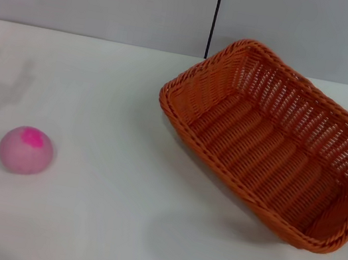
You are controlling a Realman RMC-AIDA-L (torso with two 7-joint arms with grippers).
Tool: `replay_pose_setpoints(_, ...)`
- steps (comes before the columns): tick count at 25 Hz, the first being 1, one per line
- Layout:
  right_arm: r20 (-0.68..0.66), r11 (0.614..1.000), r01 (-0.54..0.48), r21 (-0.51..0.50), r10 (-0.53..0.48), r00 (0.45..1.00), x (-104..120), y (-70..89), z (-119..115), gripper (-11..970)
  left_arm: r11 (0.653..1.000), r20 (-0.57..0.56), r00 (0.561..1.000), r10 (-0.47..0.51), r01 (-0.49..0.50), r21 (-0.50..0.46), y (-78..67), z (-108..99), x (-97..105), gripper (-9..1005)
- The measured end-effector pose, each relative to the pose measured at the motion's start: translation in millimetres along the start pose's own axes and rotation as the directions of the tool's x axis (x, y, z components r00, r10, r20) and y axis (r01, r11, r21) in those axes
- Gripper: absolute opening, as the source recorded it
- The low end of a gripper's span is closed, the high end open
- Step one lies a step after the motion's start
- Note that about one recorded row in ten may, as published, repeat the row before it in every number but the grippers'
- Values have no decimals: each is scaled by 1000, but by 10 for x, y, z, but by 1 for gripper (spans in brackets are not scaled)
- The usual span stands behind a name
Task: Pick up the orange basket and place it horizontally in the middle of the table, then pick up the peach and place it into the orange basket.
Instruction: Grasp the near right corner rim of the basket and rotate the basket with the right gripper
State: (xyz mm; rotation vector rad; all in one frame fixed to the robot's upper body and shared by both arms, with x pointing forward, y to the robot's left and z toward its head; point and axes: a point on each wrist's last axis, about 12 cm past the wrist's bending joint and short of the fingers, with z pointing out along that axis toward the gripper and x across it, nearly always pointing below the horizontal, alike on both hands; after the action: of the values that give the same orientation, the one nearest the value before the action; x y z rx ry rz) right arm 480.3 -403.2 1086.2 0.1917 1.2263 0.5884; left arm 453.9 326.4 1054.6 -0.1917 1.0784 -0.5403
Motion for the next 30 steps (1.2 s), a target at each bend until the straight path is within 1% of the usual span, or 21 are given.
replay_pose_setpoints(1, 0, 1000, 0, 0, 0, 1000, 0, 0, 0, 618, 1000, 0, 1000, 0, 0, -2, -1, -13, 0, 841)
replay_pose_setpoints(4, -90, 994, 60, -93, -68, 994, -113, 25, 97, 619, 1000, 0, 1000, -1, 1, -4, -3, -30, -3, 840)
replay_pose_setpoints(5, -139, 983, 94, -158, -117, 983, -242, 50, 168, 619, 1000, 0, 1000, -3, 3, -3, -3, -34, -4, 840)
replay_pose_setpoints(6, -139, 983, 94, -158, -117, 983, -242, 50, 168, 619, 1000, -1, 1000, -5, 5, -3, -3, -38, -5, 840)
replay_pose_setpoints(8, -215, 966, 101, -240, -155, 964, -458, 102, 278, 619, 1000, -1, 1000, -8, 8, 1, -6, -46, -9, 840)
replay_pose_setpoints(9, -215, 966, 101, -240, -155, 964, -458, 102, 278, 619, 1000, 1, 1000, -8, 8, 2, -7, -50, -13, 840)
replay_pose_setpoints(10, -306, 958, 81, -277, -168, 937, -620, 124, 399, 619, 1000, 5, 1000, -8, 8, 4, -10, -55, -18, 840)
replay_pose_setpoints(12, -363, 955, 64, -289, -171, 916, -705, 130, 481, 619, 1000, 7, 1000, -8, 8, 4, -12, -60, -20, 839)
replay_pose_setpoints(13, -488, 953, 30, -302, -182, 854, -843, 153, 646, 619, 1000, 7, 1000, -8, 8, 3, -13, -62, -20, 839)
replay_pose_setpoints(14, -488, 953, 30, -302, -182, 854, -843, 153, 646, 619, 1000, 7, 1000, -8, 8, 3, -13, -62, -20, 839)
replay_pose_setpoints(16, -622, 952, 10, -305, -207, 756, -944, 201, 835, 619, 1000, 9, 1000, -8, 8, 3, -13, -61, -21, 838)
replay_pose_setpoints(17, -679, 952, 3, -308, -222, 700, -976, 238, 928, 619, 1000, 9, 1000, -8, 8, 2, -12, -61, -21, 838)
replay_pose_setpoints(18, -768, 950, 12, -312, -260, 586, -1004, 312, 1087, 619, 1000, 10, 1000, -8, 8, 1, -12, -61, -22, 837)
replay_pose_setpoints(20, -831, 946, 24, -323, -296, 472, -994, 404, 1256, 620, 1000, 10, 1000, -9, 9, 2, -14, -59, -20, 836)
replay_pose_setpoints(21, -831, 946, 24, -323, -296, 472, -994, 404, 1256, 620, 1000, 10, 1000, -9, 9, 2, -14, -59, -20, 836)
replay_pose_setpoints(24, -891, 932, 47, -358, -357, 280, -863, 594, 1557, 620, 1000, 7, 1000, -13, 13, 3, -22, -66, -14, 836)
replay_pose_setpoints(25, -894, 928, 47, -370, -369, 252, -824, 630, 1595, 620, 1000, 6, 1000, -14, 14, -4, -21, -100, -18, 836)
replay_pose_setpoints(26, -894, 928, 47, -370, -369, 252, -824, 630, 1595, 620, 1000, 6, 1000, -14, 14, -4, -21, -100, -18, 836)
replay_pose_setpoints(27, -899, 921, 43, -388, -388, 202, -749, 686, 1649, 620, 1000, 4, 1000, -15, 15, -7, -22, -117, -17, 836)
replay_pose_setpoints(28, -899, 921, 43, -388, -388, 202, -749, 686, 1649, 647, 1000, 4, 1000, -15, 15, -7, -22, -117, -17, 836)
replay_pose_setpoints(30, -903, 916, 38, -399, -400, 156, -663, 724, 1683, 702, 1000, 1, 1000, -17, 17, -7, -27, -129, -14, 836)
